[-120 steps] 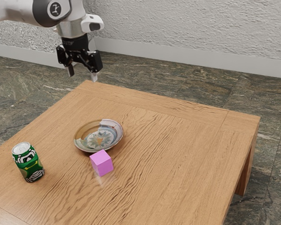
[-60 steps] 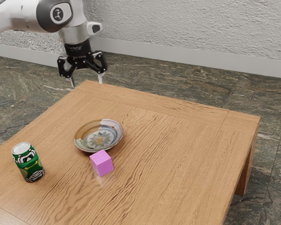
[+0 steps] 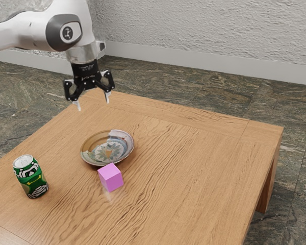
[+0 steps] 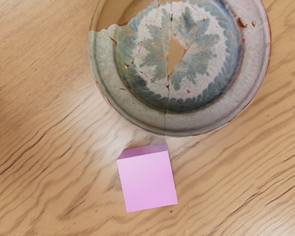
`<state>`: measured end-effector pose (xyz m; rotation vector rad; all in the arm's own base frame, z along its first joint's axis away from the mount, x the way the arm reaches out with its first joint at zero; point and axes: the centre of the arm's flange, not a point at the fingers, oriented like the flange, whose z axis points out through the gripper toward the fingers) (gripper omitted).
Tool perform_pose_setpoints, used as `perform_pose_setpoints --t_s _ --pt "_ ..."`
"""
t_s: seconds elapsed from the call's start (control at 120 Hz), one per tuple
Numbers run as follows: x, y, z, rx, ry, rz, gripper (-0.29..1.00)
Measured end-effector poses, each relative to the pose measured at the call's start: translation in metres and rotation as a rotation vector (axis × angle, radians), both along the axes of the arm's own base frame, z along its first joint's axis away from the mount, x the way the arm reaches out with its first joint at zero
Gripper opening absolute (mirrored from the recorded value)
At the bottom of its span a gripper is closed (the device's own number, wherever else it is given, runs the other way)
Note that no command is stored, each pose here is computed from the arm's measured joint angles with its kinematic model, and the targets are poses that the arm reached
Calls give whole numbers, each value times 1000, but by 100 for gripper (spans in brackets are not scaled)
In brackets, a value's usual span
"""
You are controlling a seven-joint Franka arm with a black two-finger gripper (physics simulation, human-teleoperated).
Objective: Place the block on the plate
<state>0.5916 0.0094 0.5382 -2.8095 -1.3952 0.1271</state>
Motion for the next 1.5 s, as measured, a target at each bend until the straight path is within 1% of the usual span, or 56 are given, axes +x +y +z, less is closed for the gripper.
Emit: perform_pose_setpoints --t_s 0.142,0.267,0.425,0.65,0.742,0.875,1.083,1.233,1.333,1.5 --pt "16 0 -49 -3 28 74 70" --pt "17 3 -87 1 48 137 70" --pt "30 5 -133 4 60 197 70" --pt "43 4 -178 12 59 224 70" --pt "39 8 -199 12 73 235 70" --pt "32 13 -215 13 73 249 70" --pt "11 19 -192 12 22 271 70" --pt "-5 31 -196 13 22 300 70" --pt "-5 33 -208 13 26 306 70" --pt "5 33 -226 5 29 315 70"
